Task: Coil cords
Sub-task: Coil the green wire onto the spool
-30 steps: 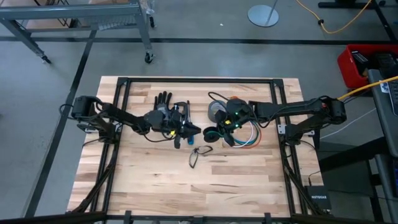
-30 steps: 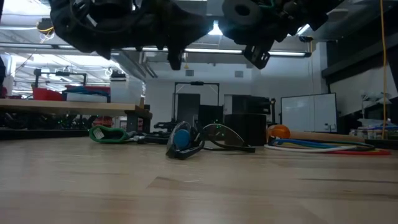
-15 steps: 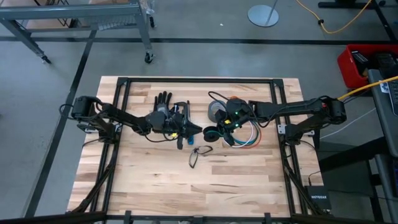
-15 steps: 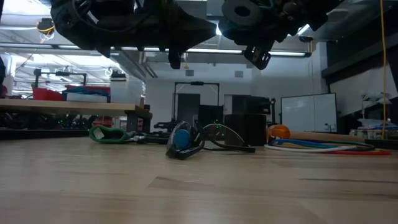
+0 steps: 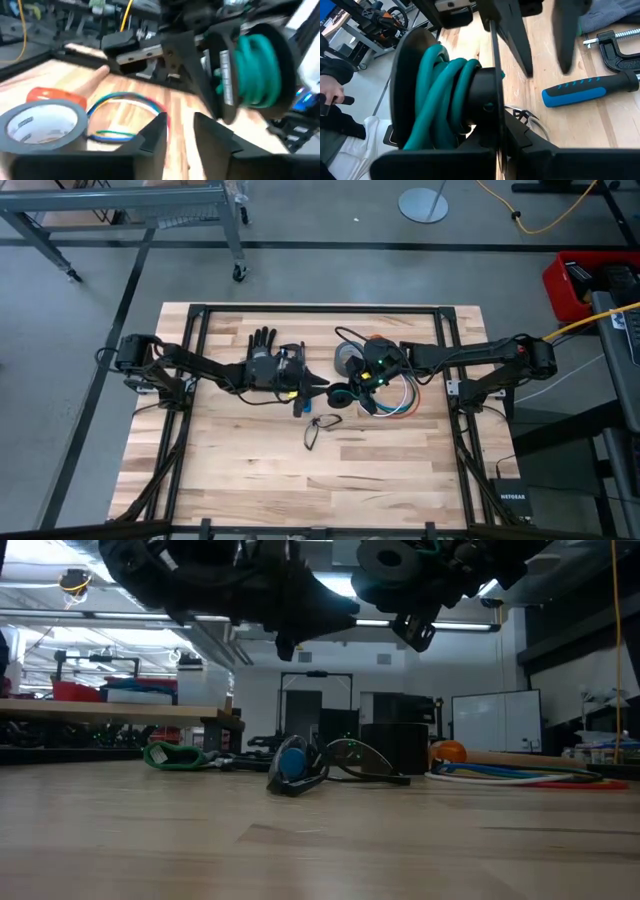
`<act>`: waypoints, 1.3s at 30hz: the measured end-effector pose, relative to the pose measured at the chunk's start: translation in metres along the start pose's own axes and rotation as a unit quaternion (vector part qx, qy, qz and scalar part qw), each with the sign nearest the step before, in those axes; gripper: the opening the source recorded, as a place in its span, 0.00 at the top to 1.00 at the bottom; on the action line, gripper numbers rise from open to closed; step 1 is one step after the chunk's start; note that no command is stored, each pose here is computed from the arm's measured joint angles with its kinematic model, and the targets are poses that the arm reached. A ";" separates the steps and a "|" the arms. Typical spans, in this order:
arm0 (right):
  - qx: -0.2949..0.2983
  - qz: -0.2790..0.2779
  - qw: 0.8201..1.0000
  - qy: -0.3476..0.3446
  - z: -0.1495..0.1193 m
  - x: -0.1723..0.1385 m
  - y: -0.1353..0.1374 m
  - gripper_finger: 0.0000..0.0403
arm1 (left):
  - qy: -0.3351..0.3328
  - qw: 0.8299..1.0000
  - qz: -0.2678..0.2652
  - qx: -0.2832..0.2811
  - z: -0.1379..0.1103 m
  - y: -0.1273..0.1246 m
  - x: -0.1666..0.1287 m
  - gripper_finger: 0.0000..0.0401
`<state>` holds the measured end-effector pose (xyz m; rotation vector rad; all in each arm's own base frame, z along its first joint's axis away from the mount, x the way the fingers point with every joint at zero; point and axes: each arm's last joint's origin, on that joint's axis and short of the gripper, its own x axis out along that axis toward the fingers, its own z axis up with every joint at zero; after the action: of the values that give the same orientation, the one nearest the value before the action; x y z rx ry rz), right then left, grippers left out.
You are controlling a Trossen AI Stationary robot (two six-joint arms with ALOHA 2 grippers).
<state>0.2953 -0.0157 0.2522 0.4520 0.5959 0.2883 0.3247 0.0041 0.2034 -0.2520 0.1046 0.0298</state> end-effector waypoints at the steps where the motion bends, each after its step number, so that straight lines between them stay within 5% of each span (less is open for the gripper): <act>1: 0.000 0.000 1.000 0.000 0.000 0.000 0.000 1.00 | 0.007 1.000 0.001 0.004 0.001 -0.001 0.002 0.76; 10: 0.007 -0.008 1.000 0.013 -0.002 -0.002 -0.003 1.00 | 0.013 1.000 0.000 0.018 0.003 -0.003 0.003 0.61; 23: -0.004 -0.029 0.998 0.052 -0.009 -0.006 -0.012 1.00 | 0.018 1.000 0.001 0.022 0.009 -0.004 -0.002 0.73; 39: -0.030 -0.045 0.998 0.014 -0.003 -0.005 -0.011 1.00 | -0.008 0.999 -0.011 0.042 0.014 -0.005 -0.002 0.79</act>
<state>0.2913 -0.0263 0.2473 0.3630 0.6316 0.2270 0.3242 0.0023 0.2186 -0.1679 0.0879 0.0055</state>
